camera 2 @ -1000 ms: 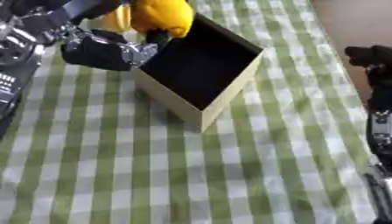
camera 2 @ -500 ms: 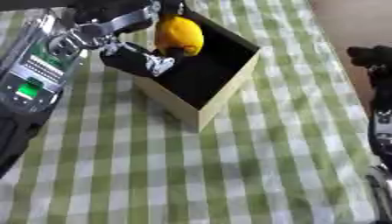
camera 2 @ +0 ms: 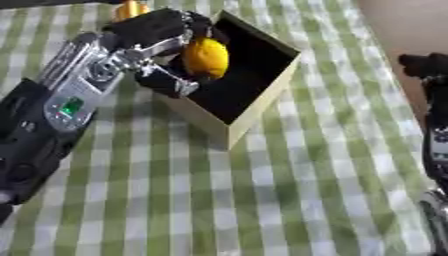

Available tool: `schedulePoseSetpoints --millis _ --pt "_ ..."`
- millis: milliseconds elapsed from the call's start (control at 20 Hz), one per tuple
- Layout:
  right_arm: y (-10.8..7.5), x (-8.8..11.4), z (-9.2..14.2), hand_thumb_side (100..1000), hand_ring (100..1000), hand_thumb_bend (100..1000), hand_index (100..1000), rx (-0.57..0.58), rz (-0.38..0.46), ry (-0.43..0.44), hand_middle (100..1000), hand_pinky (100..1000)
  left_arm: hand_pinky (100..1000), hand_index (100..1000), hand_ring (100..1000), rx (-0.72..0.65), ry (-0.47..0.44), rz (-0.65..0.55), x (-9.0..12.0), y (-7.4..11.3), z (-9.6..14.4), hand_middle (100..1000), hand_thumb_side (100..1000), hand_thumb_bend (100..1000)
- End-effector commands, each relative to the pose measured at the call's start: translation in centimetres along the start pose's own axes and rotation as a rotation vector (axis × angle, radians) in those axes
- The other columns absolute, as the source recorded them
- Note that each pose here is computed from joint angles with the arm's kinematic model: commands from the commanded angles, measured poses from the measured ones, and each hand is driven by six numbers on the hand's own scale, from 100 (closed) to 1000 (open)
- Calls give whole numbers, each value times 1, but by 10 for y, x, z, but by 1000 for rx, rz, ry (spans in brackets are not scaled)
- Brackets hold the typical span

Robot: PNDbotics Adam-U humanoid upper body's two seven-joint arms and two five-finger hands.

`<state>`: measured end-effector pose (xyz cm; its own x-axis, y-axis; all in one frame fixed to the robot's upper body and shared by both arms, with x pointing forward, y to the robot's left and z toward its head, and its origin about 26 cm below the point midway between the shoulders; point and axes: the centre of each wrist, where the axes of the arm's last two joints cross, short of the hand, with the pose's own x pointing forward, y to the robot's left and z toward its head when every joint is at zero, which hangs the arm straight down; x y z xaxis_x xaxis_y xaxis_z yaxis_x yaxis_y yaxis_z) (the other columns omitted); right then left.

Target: Pick up objects on the table and place them in the box.

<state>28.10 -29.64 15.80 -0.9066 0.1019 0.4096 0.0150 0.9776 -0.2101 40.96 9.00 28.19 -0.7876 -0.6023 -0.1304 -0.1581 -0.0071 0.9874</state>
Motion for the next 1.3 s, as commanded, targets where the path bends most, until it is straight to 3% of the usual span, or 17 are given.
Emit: schedulePoseSetpoints --millis 50,150,350,550,700,900,1150,1300 --pt "0 3 -5 556 777 100 778 7 0 -14 618 869 772 926 823 18 -7 -42 -2 13 1 796 427 355" --pt "0 3 -5 555 777 100 777 8 -1 -12 619 869 776 930 827 22 -2 -50 -3 14 2 800 502 385" --pt "0 3 -4 555 778 100 777 9 -2 -11 619 869 779 933 832 38 4 -43 -3 17 3 804 520 371" --pt "0 2 -4 554 778 100 777 10 -2 -6 619 869 785 941 840 43 0 -34 -2 19 3 812 563 423" --pt "1 2 -3 555 778 100 777 10 -3 -2 618 869 796 949 854 47 -15 -29 -1 21 4 822 675 511" --pt "1 2 -3 555 776 100 776 7 -5 -2 618 869 807 952 872 58 -32 -31 1 26 5 828 745 595" --pt "0 2 -3 555 776 100 776 8 -8 -3 618 869 806 951 870 70 -24 -34 1 29 6 827 729 567" --pt "0 2 -3 555 776 100 776 8 -9 -3 618 869 802 946 858 96 -25 -5 2 34 8 820 755 500"
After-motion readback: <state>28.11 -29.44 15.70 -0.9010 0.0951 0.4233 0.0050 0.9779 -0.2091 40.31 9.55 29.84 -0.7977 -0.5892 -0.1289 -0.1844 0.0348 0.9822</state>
